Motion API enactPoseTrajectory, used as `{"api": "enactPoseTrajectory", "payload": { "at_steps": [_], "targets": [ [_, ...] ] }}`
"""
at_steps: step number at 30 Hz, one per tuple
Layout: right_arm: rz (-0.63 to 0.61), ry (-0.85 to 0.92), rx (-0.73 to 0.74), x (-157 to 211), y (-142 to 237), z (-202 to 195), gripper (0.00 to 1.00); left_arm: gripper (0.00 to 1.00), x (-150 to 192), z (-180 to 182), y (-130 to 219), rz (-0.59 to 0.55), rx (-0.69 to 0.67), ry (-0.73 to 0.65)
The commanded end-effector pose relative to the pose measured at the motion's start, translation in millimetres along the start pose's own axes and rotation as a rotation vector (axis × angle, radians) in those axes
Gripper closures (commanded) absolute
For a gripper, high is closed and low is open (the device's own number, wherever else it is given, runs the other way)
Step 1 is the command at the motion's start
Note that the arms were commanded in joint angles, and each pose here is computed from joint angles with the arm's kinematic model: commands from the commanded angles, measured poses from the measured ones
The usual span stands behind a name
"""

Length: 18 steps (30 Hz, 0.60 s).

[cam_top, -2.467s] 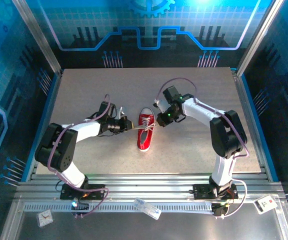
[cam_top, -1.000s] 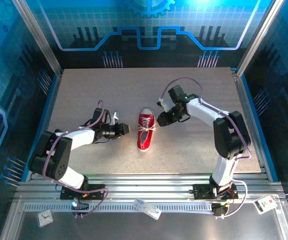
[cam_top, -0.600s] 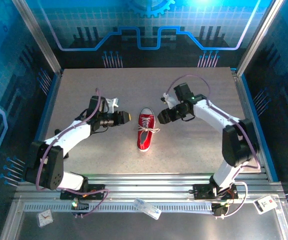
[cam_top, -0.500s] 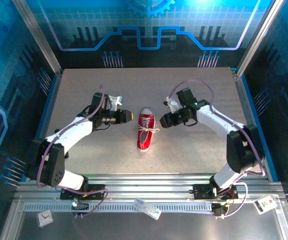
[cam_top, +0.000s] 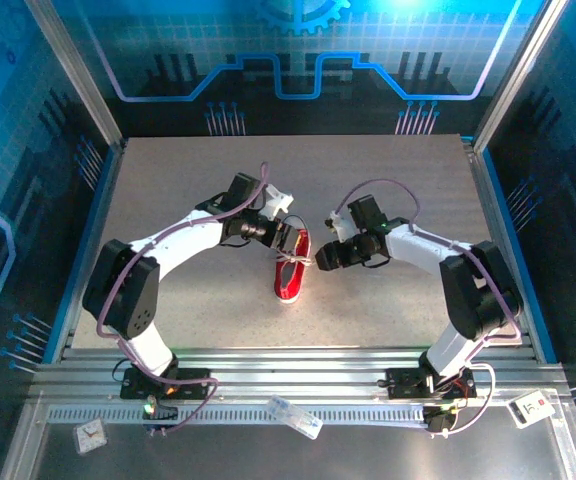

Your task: Tie the shoes

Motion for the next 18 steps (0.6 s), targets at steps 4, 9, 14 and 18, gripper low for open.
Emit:
{"api": "enactPoseTrajectory", "payload": {
  "at_steps": [4,9,14,18],
  "targets": [
    [-0.128,0.026,-0.019,-19.9,22.9,-1.3,0.46,0.51,2.7,-0.4,-7.5,0.027,-0.005,-0.009],
    [-0.126,-0.025,0.019,-40.7,22.9,-23.2,0.48,0.52,6.2,-2.5,-14.9,0.038,-0.027,-0.017],
    [-0.101,0.008,-0.110,-57.9,-3.1,-30.1,0.59,0.52,7.9,-2.1,-16.8,0.035,-0.031,-0.005],
    [-0.067,0.056,-0.202,-48.8,-15.7,-24.7,0.61,0.52,12.2,0.5,-17.9,0.043,-0.038,0.013]
  ]
}}
Point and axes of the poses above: each hand's point on the last joint's axis, 136 mm out from that joint toward the fingers, its own y axis back along the fingers, its own z axis along the line the jaws close on, x = y × z, the point moved 9 cm from there along y, back along the fingers, and after that the axes turned 8 degrees about y, right-handed, at the moved point
